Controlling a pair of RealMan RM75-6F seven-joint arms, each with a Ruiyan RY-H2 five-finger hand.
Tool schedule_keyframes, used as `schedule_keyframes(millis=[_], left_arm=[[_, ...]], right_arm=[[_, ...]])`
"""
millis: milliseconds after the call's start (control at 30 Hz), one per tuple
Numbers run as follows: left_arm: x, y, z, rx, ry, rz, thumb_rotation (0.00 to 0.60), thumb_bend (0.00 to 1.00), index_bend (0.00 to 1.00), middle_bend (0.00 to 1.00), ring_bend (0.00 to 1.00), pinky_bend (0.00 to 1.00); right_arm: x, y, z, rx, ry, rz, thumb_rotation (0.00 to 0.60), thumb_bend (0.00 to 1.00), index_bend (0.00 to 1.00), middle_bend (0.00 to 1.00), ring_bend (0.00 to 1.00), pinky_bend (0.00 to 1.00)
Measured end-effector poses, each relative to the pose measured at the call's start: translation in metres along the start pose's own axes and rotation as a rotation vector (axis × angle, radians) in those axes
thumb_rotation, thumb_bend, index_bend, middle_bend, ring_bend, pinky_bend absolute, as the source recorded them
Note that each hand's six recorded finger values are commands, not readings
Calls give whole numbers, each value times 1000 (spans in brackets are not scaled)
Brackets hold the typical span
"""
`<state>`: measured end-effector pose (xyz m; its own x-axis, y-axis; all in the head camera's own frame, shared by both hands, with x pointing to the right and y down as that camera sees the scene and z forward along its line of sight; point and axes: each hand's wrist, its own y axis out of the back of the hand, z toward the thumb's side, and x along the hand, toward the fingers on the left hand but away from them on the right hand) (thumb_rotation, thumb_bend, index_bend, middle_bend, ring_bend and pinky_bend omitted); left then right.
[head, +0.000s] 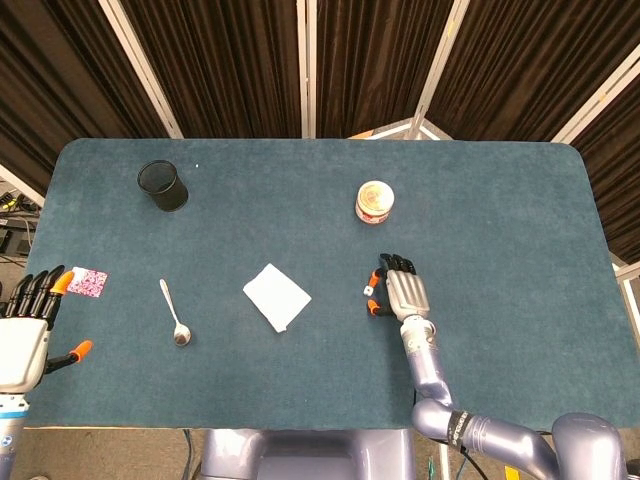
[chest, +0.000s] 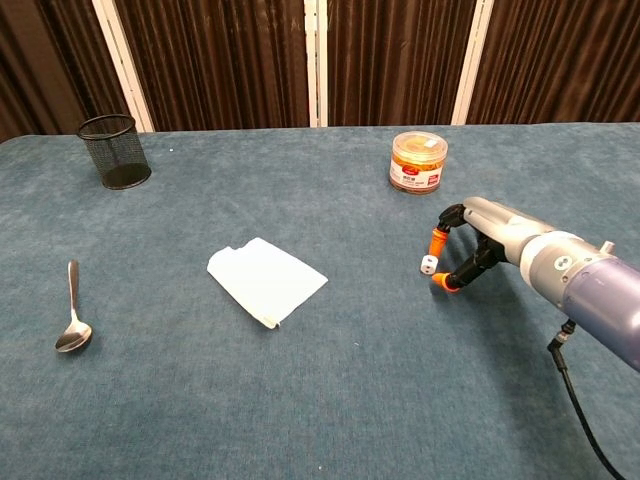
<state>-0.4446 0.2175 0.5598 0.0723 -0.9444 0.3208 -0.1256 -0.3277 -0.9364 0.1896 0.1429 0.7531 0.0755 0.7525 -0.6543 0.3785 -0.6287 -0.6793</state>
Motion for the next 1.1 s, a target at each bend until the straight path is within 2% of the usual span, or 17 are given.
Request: schedule_keyframes(millis=[300, 567, 767, 933, 1100], left_arm=[[1, -1, 2, 0, -5, -3, 600, 42, 0, 0, 0, 0], [1, -2, 2, -2, -5, -8, 600, 43, 0, 0, 0, 0], [0, -1, 2, -2, -8, -5, 600, 43, 0, 0, 0, 0], [0, -1, 4, 2, -12, -5, 600, 42, 0, 0, 0, 0], [-1, -1, 5, 4, -15, -1, 600, 43, 0, 0, 0, 0]], right_arm=[[0, 0, 7, -4, 10, -3, 600, 257, 509, 107, 0, 0], [-2, -4, 9, -3, 6, 4, 600, 372, 588, 157, 0, 0], [-2, -5, 12, -10, 13, 2, 600, 382, 609, 171, 0, 0], [4, 10, 27, -30, 65, -39, 600, 381, 608, 172, 0, 0], [18, 40, 50, -45, 142, -102, 600, 381, 604, 172, 0, 0]])
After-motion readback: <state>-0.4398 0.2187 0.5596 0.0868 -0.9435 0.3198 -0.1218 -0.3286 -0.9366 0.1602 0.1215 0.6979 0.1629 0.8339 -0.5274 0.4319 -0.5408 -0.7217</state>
